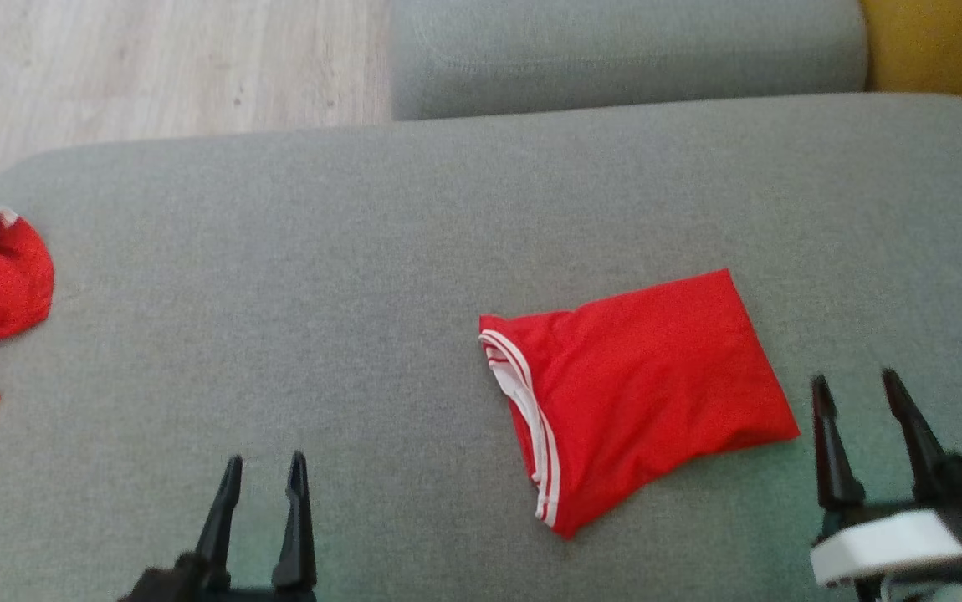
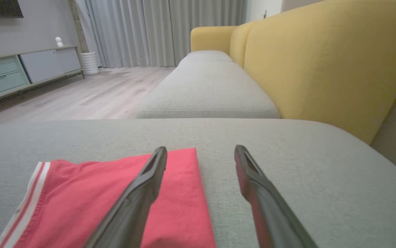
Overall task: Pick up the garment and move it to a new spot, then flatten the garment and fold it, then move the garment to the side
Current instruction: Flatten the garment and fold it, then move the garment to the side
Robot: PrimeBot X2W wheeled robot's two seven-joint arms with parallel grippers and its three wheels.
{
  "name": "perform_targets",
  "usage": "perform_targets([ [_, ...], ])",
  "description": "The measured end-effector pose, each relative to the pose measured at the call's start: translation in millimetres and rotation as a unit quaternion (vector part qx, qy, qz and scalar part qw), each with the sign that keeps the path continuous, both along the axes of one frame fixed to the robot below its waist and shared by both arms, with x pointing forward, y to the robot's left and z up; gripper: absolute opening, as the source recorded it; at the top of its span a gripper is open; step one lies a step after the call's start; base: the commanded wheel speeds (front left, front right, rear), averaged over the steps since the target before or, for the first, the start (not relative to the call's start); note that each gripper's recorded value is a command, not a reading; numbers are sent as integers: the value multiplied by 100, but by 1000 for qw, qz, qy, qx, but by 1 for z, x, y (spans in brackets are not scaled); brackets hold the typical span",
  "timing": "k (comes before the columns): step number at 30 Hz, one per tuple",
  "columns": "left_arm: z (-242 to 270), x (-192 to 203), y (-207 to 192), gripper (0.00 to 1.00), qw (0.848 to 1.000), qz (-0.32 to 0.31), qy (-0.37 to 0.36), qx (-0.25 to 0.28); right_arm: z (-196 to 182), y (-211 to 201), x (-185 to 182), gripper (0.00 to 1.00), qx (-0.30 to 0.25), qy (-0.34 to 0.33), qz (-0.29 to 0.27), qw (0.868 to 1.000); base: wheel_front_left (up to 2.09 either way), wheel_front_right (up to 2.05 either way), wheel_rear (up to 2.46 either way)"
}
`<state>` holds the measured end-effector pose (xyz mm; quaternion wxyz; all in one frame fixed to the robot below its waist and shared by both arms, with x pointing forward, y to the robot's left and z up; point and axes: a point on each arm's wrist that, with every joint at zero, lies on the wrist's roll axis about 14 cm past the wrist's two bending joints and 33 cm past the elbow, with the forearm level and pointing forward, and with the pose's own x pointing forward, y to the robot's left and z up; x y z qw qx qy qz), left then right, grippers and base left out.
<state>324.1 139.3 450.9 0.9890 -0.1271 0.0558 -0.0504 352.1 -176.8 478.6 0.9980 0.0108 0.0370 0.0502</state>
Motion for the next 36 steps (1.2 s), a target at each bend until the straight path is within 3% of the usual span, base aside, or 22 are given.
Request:
perform_targets([
  [9,-6,-20,17,100,1000,18,6,22,-16,-14,-22,100,-22,-5,-23,999,0,0,0],
  [28,-12,-29,37,100,999,45,14,27,-25,14,-20,100,-11,10,18,1000,0,0,0],
  [36,-17,-27,38,100,998,45,25,28,-6,3,8,100,53,-1,-3,999,0,0,0],
])
